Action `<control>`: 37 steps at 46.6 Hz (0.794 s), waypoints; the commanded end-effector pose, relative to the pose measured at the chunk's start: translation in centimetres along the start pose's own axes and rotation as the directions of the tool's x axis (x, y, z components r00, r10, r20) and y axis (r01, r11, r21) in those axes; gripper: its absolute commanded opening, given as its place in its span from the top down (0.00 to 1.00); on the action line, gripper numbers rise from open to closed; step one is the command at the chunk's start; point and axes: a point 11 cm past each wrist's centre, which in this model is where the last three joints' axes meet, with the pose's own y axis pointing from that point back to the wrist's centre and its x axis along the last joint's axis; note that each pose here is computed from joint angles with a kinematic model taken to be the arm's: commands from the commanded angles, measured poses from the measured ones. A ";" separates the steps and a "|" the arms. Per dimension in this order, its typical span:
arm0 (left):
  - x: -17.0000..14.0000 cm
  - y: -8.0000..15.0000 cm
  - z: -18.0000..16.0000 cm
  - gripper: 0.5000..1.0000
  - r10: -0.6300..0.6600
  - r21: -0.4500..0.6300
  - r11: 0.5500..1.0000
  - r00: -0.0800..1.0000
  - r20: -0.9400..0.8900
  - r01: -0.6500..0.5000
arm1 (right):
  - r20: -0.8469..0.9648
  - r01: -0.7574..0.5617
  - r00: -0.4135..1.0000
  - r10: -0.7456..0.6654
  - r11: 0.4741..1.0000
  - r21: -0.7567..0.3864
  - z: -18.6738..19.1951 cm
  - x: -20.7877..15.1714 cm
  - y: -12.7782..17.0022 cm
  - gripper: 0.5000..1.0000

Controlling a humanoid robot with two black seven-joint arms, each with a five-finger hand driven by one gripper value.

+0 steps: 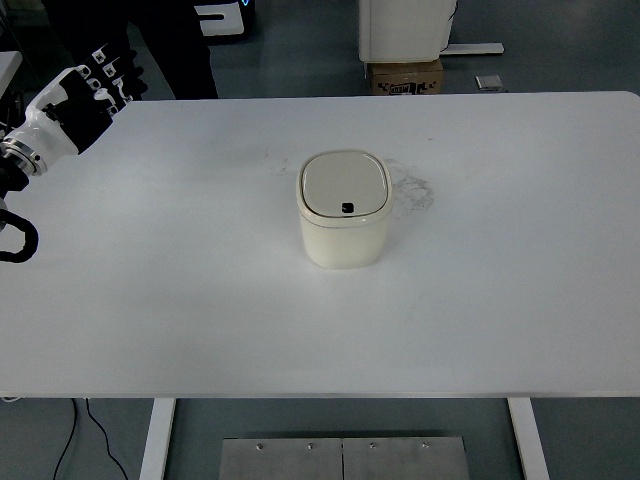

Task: Open trash can
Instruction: 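Raise the left hand and reach it toward the cream trash can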

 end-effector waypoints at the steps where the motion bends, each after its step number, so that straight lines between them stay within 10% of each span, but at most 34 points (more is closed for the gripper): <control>1: -1.6 -0.9 0.3 0.00 -0.055 0.042 0.998 0.997 0.051 0.053 | 0.000 0.000 1.000 0.000 1.000 0.000 0.0 0.0 0.0 0.02; 37: -13.3 -3.8 1.4 0.00 -0.500 0.437 0.844 0.752 0.430 0.312 | 0.000 0.000 1.000 0.000 1.000 0.000 0.0 0.0 0.0 0.02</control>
